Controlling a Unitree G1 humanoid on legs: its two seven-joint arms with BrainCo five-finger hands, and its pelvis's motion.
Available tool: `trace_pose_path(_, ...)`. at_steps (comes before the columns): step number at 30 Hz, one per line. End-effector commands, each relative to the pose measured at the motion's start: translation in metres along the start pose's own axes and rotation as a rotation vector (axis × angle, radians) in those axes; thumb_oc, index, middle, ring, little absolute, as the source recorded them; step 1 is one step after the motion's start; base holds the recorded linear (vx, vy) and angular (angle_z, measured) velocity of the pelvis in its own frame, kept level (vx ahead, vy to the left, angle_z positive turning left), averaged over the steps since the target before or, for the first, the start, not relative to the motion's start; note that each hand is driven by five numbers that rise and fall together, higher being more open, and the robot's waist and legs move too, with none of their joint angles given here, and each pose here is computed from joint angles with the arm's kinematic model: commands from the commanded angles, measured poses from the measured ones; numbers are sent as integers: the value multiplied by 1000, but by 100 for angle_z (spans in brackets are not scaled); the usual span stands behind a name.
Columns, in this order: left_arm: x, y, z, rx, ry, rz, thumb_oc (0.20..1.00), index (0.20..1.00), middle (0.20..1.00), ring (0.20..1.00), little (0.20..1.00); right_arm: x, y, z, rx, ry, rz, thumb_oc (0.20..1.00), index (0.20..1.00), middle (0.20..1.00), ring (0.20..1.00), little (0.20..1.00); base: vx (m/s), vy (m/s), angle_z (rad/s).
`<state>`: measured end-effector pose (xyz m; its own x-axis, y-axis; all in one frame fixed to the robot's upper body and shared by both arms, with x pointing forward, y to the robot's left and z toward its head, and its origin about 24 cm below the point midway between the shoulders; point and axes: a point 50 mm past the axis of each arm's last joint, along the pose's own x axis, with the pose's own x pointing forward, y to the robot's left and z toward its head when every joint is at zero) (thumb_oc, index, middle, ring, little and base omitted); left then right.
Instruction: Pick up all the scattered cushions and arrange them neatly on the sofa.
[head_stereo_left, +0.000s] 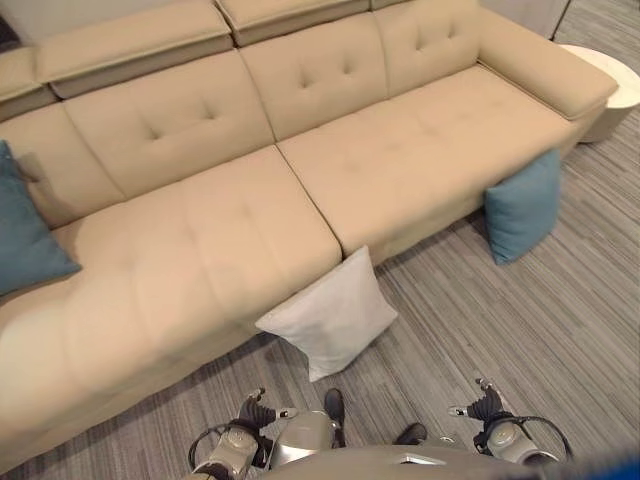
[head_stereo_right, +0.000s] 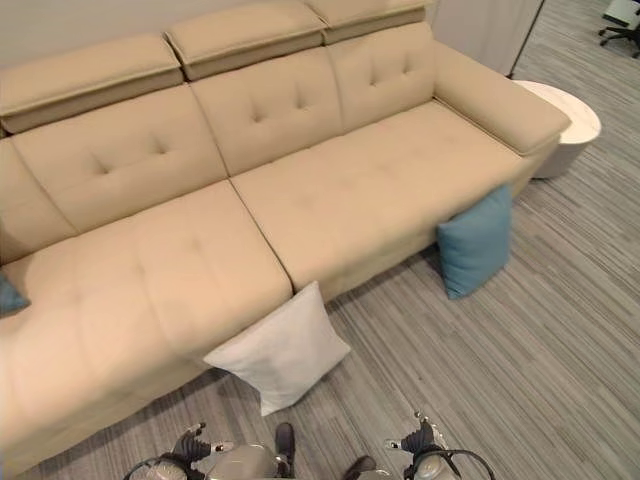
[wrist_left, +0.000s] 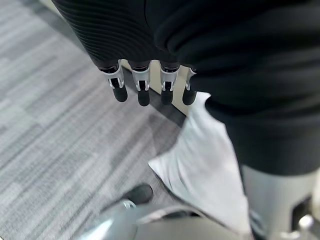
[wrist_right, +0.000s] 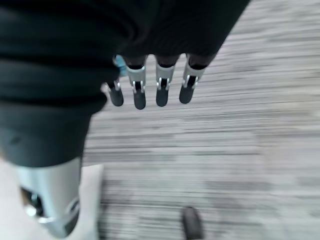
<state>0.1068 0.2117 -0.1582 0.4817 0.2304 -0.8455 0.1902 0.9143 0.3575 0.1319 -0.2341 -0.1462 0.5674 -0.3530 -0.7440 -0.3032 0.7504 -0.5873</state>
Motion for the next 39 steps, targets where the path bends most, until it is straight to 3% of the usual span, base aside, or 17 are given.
trace_pose_path(1, 5, 2, 27, -26, -86, 12, 1000, 1000, 1000, 1000, 1000, 6, -21, 7, -59, -50, -46, 1000, 1000, 1000, 1000, 1000, 24, 78, 84)
trace_pose_path(3, 6, 10, 26, -34, -88, 33, 1000, 1000, 1000, 1000, 1000, 6, -31, -11, -33, 5, -53, 1000, 1000, 1000, 1000, 1000, 107, -25, 107)
trace_pose_path(7, 7, 18, 31, -8, -104, 52, 1000, 1000, 1000, 1000, 1000, 8, -31, 7, 0, -63, -69, 1000, 1000, 1000, 1000, 1000, 149, -73, 108)
trace_pose_path(8, 6, 17, 20, -35, -70, 39, 1000, 1000, 1000, 1000, 1000, 6, -24, 8, 178, -69, 66, 1000, 1000, 1000, 1000, 1000, 182, -30, 73)
trace_pose_path(9, 6, 16, 22, -19, -82, 38, 1000, 1000, 1000, 1000, 1000, 8, -32, 30, 168, -166, -40, 1000, 1000, 1000, 1000, 1000, 120, -3, 94)
trace_pose_path(11, 6, 11, 23, -21, -80, 24, 1000, 1000, 1000, 1000, 1000, 8, -32, 51, 165, -222, -43, 1000, 1000, 1000, 1000, 1000, 93, -66, 97)
trace_pose_path(12, 6, 9, 25, -23, -75, 24, 1000, 1000, 1000, 1000, 1000, 6, -26, 22, 66, -128, -50, 1000, 1000, 1000, 1000, 1000, 112, -151, 58)
trace_pose_path(13, 7, 14, 25, -19, -72, 43, 1000, 1000, 1000, 1000, 1000, 6, -30, 21, 102, -165, -4, 1000, 1000, 1000, 1000, 1000, 127, -211, 74)
trace_pose_path(15, 8, 20, 22, -15, -63, 53, 1000, 1000, 1000, 1000, 1000, 9, -50, 1, 11, -66, -99, 1000, 1000, 1000, 1000, 1000, 144, -318, 103)
trace_pose_path(30, 6, 5, 26, -25, -74, 10, 1000, 1000, 1000, 1000, 1000, 6, -35, -11, -12, 1, -54, 1000, 1000, 1000, 1000, 1000, 13, -82, 58)
trace_pose_path(35, 6, 17, 18, -56, -54, 57, 1000, 1000, 1000, 1000, 1000, 8, -34, -3, 4, -19, -62, 1000, 1000, 1000, 1000, 1000, 21, 65, -2)
trace_pose_path(39, 10, 44, 62, -194, -213, 163, 1000, 1000, 1000, 1000, 1000, 15, -57, 35, 100, -121, -150, 1000, 1000, 1000, 1000, 1000, -218, 7, 8)
